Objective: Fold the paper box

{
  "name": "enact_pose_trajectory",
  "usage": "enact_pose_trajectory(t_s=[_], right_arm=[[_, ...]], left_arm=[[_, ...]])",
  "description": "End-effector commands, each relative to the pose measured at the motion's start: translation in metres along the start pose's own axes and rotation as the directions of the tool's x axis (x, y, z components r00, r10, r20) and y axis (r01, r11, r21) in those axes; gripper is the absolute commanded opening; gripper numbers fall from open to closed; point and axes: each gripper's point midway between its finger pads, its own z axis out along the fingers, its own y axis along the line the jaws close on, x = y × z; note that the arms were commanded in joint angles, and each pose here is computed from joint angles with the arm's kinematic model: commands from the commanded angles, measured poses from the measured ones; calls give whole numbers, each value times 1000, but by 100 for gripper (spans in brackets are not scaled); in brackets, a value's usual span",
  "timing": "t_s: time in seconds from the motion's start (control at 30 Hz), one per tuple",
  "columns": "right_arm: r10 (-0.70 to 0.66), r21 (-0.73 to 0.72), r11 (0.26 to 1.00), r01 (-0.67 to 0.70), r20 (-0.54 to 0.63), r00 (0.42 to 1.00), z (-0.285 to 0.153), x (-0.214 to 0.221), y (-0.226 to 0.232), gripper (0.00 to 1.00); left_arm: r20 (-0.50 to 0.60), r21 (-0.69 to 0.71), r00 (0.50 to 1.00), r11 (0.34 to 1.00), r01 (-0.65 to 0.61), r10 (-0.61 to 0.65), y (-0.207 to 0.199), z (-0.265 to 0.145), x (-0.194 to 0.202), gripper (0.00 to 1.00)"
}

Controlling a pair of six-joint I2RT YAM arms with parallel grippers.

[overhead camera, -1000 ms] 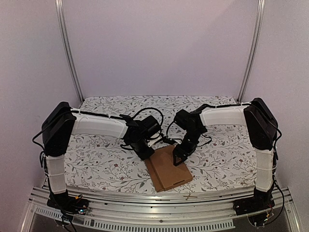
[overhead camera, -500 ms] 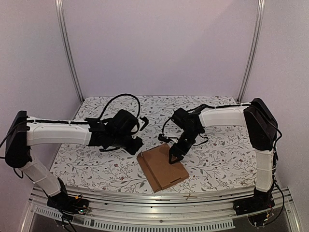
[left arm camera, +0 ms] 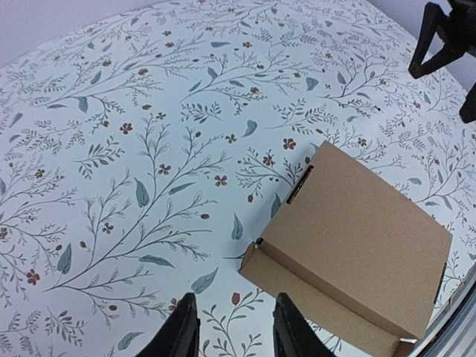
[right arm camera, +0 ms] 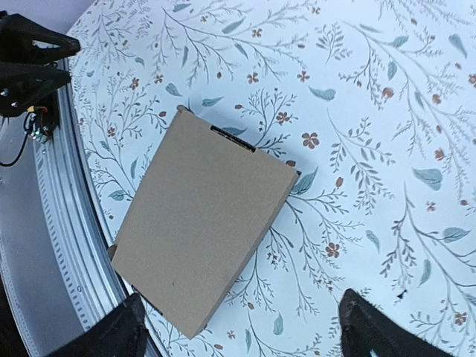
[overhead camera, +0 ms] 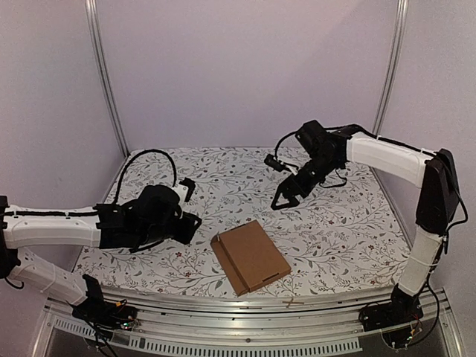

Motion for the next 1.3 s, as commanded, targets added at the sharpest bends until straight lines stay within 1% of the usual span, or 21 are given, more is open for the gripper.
enact_pose_trajectory(t_s=[0.0, 0.03, 0.1, 0.17, 0.2, 0.3, 0.4, 0.53, 0.63, 0.73, 0.77, 0.9, 0.97, 1.03, 1.07, 1.1, 1.13, 1.17, 1.2, 1.23, 1.27], right_arm=[[35, -108, 994, -8, 255, 966, -102, -61, 38, 98], [49, -99, 995, -20, 304, 951, -122, -75, 43, 99], [152, -128, 986, -110, 386, 910, -159, -102, 55, 99], [267, -173, 962, -210, 442, 856, -187, -124, 63, 99], [356, -227, 932, -281, 451, 818, -200, -131, 68, 98], [457, -378, 876, -300, 448, 769, -233, -145, 99, 98], [499, -506, 818, -275, 387, 775, -243, -149, 120, 99], [559, -626, 724, -290, 286, 778, -239, -156, 132, 99], [572, -640, 706, -303, 262, 777, -233, -157, 129, 99], [588, -683, 667, -298, 236, 774, -228, -161, 129, 99], [592, -702, 650, -291, 228, 773, -230, -162, 132, 99], [598, -728, 625, -282, 214, 773, -233, -160, 135, 99], [582, -728, 637, -256, 236, 778, -238, -159, 138, 99], [511, -696, 697, -173, 312, 801, -240, -152, 139, 99], [464, -669, 733, -127, 354, 812, -237, -145, 134, 99], [440, -640, 760, -113, 377, 815, -232, -138, 122, 99], [378, -558, 826, -80, 443, 813, -225, -130, 105, 99], [347, -440, 890, -120, 481, 805, -213, -119, 78, 99], [316, -316, 934, -169, 504, 804, -202, -109, 51, 99], [204, -143, 978, -150, 537, 818, -193, -99, 25, 99], [134, 14, 986, -168, 535, 834, -182, -87, -2, 99]], left_arm=[[70, -48, 994, 995, 87, -84, 6, -10, -22, 35], [73, -73, 993, 992, 101, -96, 10, -11, -24, 35], [75, -94, 990, 987, 130, -123, 13, -13, -26, 35], [77, -93, 986, 983, 157, -150, 14, -15, -25, 35], [77, -93, 983, 980, 174, -167, 15, -16, -24, 35], [69, -116, 975, 969, 219, -212, 19, -18, -22, 35], [44, -142, 972, 961, 236, -232, 21, -19, -20, 35], [4, -173, 979, 964, 200, -202, 19, -15, -20, 35], [-20, -185, 985, 968, 167, -173, 14, -13, -23, 35], [-26, -192, 989, 972, 137, -145, 8, -13, -26, 35], [-26, -195, 990, 972, 134, -141, 7, -14, -26, 35], [-15, -193, 990, 972, 137, -142, 3, -18, -23, 34], [-11, -182, 992, 976, 122, -126, -3, -23, -23, 34], [-7, -149, 997, 986, 72, -74, -16, -28, -23, 34], [-4, -115, 999, 993, 34, -35, -27, -30, -23, 33], [-1, -71, 1000, 997, -27, 27, -42, -31, -21, 33], [4, -17, 995, 995, -97, 97, -60, -34, -16, 33], [26, 20, 987, 987, -162, 162, -76, -37, -11, 33], [74, 85, 969, 967, -240, 234, -105, -44, -3, 33], [90, 104, 949, 944, -312, 304, -117, -46, 12, 33], [105, 114, 927, 922, -370, 359, -127, -47, 23, 34]])
